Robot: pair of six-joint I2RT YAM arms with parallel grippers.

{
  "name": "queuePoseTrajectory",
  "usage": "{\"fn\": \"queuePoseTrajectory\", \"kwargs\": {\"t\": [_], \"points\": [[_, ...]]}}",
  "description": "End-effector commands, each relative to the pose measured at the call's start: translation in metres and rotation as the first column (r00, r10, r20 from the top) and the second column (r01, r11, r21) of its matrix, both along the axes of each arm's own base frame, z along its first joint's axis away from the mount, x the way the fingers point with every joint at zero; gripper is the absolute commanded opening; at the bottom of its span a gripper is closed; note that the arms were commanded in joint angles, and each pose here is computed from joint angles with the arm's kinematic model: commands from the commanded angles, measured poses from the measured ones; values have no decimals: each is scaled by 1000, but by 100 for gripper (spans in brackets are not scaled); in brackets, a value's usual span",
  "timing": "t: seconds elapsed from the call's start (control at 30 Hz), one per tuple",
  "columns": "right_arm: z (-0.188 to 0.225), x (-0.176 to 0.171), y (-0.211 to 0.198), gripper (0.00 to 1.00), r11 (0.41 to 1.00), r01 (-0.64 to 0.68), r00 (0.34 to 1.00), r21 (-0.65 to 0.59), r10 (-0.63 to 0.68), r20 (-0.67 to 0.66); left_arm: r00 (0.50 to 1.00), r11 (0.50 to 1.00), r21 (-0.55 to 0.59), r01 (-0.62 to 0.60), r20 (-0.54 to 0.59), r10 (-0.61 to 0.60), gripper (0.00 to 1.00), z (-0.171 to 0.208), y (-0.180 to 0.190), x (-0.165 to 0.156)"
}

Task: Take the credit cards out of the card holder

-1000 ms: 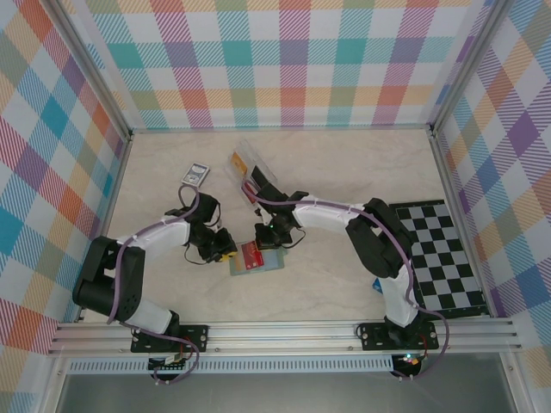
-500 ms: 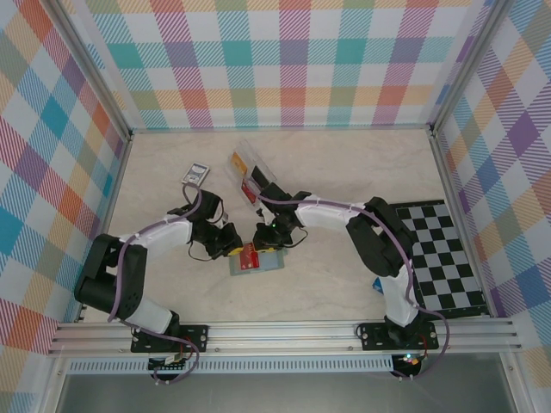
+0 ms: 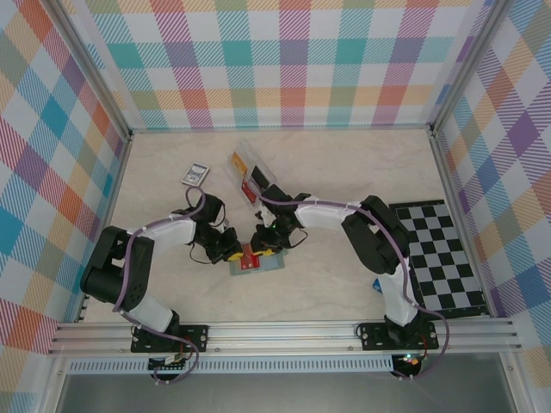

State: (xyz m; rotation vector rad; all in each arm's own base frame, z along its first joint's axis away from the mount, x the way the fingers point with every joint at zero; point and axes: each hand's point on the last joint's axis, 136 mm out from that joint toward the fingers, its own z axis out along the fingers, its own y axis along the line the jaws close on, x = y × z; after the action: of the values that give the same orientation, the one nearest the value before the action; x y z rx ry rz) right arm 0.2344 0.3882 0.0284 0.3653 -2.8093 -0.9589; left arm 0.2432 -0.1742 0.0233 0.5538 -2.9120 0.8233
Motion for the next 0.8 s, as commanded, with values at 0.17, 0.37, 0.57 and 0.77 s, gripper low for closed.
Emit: {"fn": "queuePoseTrajectory", "kwargs": {"t": [0.17, 0.37, 0.57, 0.77], "points": [[-15, -6, -1, 27, 1000, 6, 998, -10, -6, -57, 995, 989, 148, 9, -98, 6, 5, -27, 24, -23], [-9, -5, 9, 18, 998, 8, 998, 64, -5, -57, 996, 989, 148, 6, -92, 8, 6, -26, 24, -22], [-6, 3, -10, 5, 998, 51, 998, -23, -51, 25, 999, 986, 169, 7, -48, 1, 13, -8, 27, -15], [4, 5, -38, 1, 993, 71, 995, -92, -64, 79, 1000, 987, 159, 20, -2, -20, 23, 14, 24, -4]]}}
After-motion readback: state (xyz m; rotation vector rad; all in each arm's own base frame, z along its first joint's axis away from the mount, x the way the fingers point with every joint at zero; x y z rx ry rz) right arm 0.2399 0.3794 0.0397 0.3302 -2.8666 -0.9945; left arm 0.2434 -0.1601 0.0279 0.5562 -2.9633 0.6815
